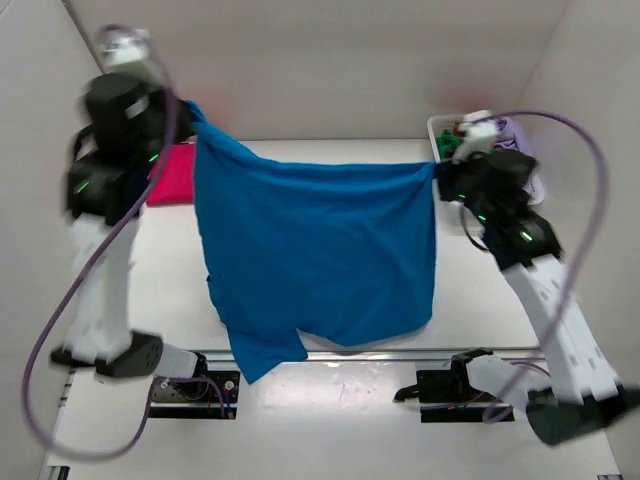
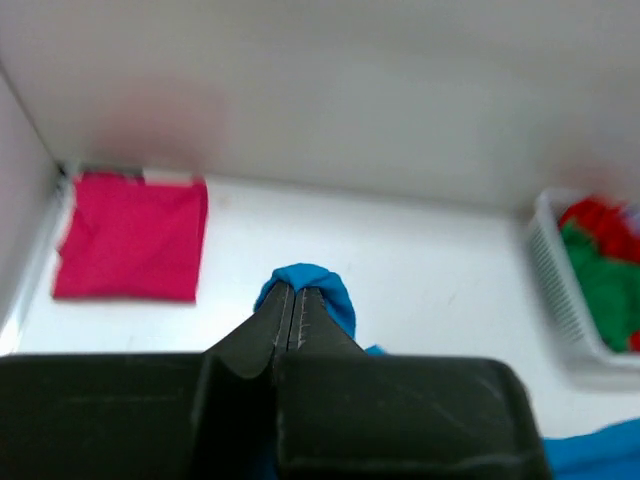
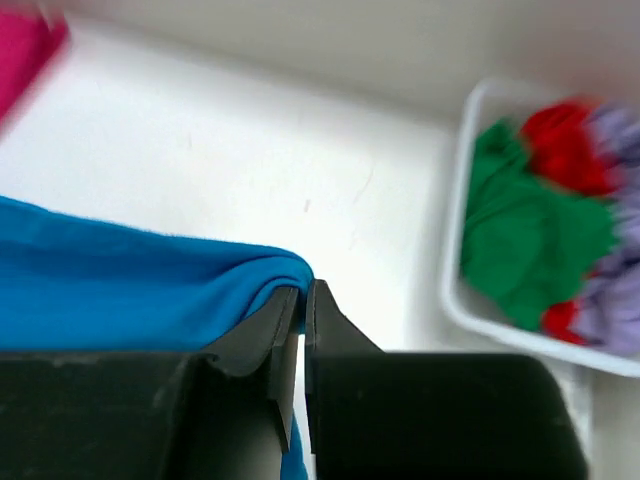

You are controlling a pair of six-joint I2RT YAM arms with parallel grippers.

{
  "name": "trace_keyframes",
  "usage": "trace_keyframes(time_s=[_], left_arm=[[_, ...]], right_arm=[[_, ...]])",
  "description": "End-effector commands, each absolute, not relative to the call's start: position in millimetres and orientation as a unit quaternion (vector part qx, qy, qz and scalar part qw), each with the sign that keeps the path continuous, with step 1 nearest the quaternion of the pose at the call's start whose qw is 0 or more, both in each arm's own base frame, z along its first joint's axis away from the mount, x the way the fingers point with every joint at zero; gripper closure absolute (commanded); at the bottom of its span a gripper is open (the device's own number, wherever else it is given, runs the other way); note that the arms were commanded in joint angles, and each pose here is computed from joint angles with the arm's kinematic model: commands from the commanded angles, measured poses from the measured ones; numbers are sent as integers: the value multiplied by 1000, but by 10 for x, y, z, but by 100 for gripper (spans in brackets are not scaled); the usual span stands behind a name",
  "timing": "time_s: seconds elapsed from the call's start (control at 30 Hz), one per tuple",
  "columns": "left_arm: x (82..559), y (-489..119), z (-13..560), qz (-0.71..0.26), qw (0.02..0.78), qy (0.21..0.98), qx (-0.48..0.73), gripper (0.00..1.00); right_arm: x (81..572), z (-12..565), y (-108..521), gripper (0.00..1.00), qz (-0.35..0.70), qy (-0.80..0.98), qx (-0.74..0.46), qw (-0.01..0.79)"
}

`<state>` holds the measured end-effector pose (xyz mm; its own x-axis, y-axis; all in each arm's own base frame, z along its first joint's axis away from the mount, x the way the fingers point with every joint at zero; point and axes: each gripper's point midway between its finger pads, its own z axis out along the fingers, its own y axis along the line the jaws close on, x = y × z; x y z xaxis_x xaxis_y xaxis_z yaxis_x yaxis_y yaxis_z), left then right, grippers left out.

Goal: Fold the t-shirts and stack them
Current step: Flatten out the tshirt

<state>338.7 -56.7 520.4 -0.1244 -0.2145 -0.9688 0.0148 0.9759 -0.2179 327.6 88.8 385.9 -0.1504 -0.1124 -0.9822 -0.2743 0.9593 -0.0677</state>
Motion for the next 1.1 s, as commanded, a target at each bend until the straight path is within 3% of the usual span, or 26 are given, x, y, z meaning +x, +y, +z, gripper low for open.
trace_keyframes(time_s=[0.0, 0.13, 0.17, 0.2, 0.23, 0.27, 0.37, 0.4, 0.53, 0.6, 0.7, 0.77, 0.97, 1.07], left_arm=[[4360, -858, 4180, -101, 563, 819, -46, 100], [5506, -1036, 3521, -77, 530, 844, -38, 100], [5849, -1008, 3458, -72, 546, 833, -46, 95], [5994, -993, 3335, -74, 546, 833, -50, 50], [6177, -869, 3073, -71, 543, 834, -73, 33], [6313, -751, 2953, -71, 549, 827, -95, 21], [6447, -568, 3083, -60, 571, 812, -105, 13], [6415, -535, 3112, -62, 570, 812, -106, 8], [5981, -522, 3089, -67, 508, 854, -90, 9], [5552, -568, 2836, -42, 430, 899, -76, 11], [5028, -664, 2590, -4, 354, 934, -46, 12], [4428, -801, 2252, -4, 299, 954, -20, 15], [3470, -845, 1858, -126, 303, 943, -48, 15], [2989, -865, 1342, -110, 242, 963, -38, 16]], right_arm=[[3942, 3066, 1094, 100, 82, 797, -136, 582], [4927, 2473, 1070, 100, 52, 819, -119, 559], [5075, 2396, 1037, 100, 41, 821, -116, 557], [5395, 2355, 957, 97, 12, 821, -96, 563], [5671, 2356, 919, 79, -11, 815, -86, 573], [5897, 2366, 829, 52, -49, 811, -74, 578], [6232, 2581, 655, 23, -90, 803, -62, 585], [6270, 2643, 568, 20, -85, 804, -58, 586], [6113, 2895, 524, 18, -86, 806, -43, 584], [5867, 2872, 555, 21, -93, 816, -44, 568], [5313, 2619, 662, 28, -44, 841, -42, 537], [4578, 2058, 706, 34, 1, 877, -22, 480], [3704, 1533, 691, 33, 31, 903, 5, 428], [3440, 1334, 756, 34, 57, 912, 13, 407]])
